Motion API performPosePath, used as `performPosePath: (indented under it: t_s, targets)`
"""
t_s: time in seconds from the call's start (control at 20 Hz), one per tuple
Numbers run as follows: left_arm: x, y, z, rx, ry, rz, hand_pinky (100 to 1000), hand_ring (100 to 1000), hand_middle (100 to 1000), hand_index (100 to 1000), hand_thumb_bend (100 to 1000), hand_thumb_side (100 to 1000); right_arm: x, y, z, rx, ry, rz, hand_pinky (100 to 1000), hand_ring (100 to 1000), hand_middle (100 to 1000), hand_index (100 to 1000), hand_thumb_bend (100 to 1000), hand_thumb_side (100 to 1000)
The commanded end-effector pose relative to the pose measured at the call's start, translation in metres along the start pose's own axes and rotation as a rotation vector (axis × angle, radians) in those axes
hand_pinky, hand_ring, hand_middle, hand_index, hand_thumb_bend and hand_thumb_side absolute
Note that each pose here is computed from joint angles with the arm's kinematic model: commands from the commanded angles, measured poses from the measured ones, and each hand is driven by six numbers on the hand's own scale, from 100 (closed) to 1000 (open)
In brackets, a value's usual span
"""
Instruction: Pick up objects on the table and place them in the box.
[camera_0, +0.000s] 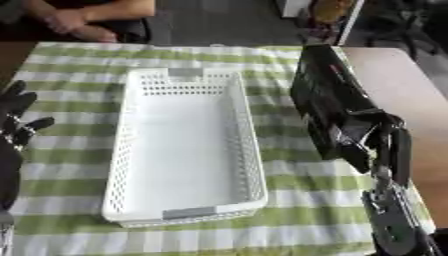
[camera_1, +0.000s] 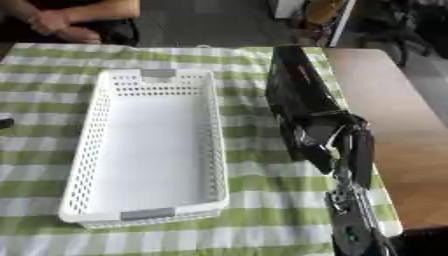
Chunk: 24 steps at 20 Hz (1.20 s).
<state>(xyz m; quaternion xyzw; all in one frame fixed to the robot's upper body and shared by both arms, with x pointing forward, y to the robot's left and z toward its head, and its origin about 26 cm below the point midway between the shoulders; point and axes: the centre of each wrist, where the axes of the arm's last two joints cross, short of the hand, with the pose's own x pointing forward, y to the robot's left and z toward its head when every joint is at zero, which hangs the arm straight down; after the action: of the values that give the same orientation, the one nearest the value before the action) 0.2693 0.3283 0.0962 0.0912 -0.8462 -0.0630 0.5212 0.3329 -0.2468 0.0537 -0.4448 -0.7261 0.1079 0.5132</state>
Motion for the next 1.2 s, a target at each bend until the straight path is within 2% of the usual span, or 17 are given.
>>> performPosePath:
  t_s: [0.05, 0.1, 0.15, 0.45, 0.8, 1.2]
  targets:
    - [0.005, 0.002, -0.003, -0.003, -0.022, -0.002, 781, 1000, 1000, 826, 153, 1000, 0.012, -0.014, -0.015, -0.062, -0.041, -0.032, 233, 289, 309, 502, 231, 485]
    - [0.004, 0.002, -0.003, -0.003, -0.022, -0.002, 781, 1000, 1000, 826, 154, 1000, 0.014, -0.016, -0.016, -0.070, -0.046, -0.039, 233, 290, 309, 502, 223, 534]
    - [0.004, 0.002, -0.003, -0.003, -0.022, -0.002, 781, 1000, 1000, 826, 153, 1000, 0.018, -0.018, -0.018, -0.081, -0.054, -0.048, 233, 290, 308, 500, 221, 484]
    - [0.004, 0.002, -0.003, -0.002, -0.021, -0.002, 781, 1000, 1000, 826, 153, 1000, 0.035, -0.032, -0.026, -0.132, -0.100, -0.099, 236, 292, 309, 498, 207, 487]
    - [0.004, 0.002, -0.003, -0.004, -0.019, -0.002, 781, 1000, 1000, 826, 153, 1000, 0.065, -0.052, -0.033, -0.182, -0.201, -0.184, 239, 297, 312, 496, 180, 498]
    - [0.003, 0.001, -0.003, -0.007, -0.017, 0.000, 781, 1000, 1000, 826, 153, 1000, 0.090, -0.063, -0.035, -0.173, -0.304, -0.260, 243, 303, 316, 495, 159, 509]
